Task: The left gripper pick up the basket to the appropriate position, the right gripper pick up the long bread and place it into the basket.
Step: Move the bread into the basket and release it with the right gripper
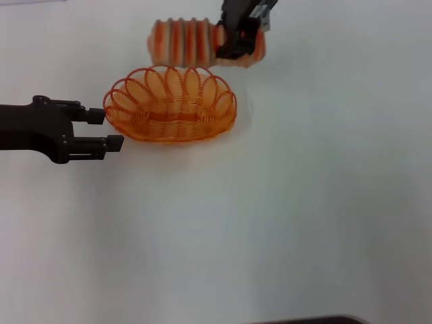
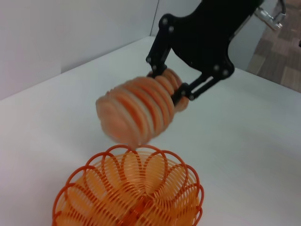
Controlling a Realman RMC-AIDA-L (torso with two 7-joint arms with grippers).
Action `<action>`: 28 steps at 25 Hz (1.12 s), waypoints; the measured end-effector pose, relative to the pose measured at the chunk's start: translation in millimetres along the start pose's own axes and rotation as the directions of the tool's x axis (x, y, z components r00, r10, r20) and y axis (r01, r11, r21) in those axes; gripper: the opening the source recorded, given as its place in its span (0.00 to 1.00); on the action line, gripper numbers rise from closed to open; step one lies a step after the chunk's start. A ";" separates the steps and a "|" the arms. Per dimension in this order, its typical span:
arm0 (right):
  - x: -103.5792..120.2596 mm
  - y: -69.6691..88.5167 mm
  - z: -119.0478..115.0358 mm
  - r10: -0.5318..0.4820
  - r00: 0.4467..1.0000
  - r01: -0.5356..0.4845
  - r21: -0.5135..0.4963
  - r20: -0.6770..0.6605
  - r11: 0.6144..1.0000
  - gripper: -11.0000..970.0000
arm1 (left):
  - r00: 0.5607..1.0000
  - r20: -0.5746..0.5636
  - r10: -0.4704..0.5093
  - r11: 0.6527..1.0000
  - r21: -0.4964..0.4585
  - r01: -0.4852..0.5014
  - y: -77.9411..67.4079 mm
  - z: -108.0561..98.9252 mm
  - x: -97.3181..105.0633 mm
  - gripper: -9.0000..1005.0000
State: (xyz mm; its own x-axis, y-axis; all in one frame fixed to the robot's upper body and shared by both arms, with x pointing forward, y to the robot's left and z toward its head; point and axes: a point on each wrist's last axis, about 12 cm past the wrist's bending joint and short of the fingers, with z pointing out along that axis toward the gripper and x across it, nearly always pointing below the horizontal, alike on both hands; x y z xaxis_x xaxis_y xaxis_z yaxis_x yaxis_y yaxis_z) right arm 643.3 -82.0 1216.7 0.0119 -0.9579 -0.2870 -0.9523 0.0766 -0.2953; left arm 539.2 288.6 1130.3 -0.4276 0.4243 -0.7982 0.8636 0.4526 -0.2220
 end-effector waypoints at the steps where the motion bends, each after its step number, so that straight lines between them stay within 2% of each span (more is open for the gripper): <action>1: -1.6 1.1 0.2 -0.002 1.000 0.002 -0.009 0.013 1.000 0.39 | 1.000 0.000 0.000 1.000 0.000 0.000 0.1 0.0 -0.2 0.64; 9: -11.4 7.8 0.2 -0.013 0.994 0.020 -0.067 0.104 0.998 0.39 | 1.000 0.004 0.005 1.000 -0.007 -0.005 0.6 -1.5 -2.1 0.64; 17: -11.8 18.7 6.5 -0.029 0.996 0.038 -0.112 0.084 0.993 0.39 | 1.000 0.001 0.004 1.000 -0.009 -0.004 0.7 -1.9 -1.5 0.64; 28: -5.2 17.6 11.8 -0.013 0.996 0.022 -0.099 0.088 0.995 0.40 | 1.000 0.003 0.003 1.000 -0.016 -0.002 1.5 -2.8 -1.3 0.64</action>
State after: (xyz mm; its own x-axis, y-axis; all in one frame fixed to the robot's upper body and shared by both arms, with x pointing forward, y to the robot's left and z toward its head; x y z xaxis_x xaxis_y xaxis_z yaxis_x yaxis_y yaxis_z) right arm 630.1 -72.4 1202.3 0.0508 -0.9308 -0.3620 -0.9774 0.0280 -0.2094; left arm 540.3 290.9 1132.6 -0.4245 0.4228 -0.8007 0.8603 0.4639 -0.2112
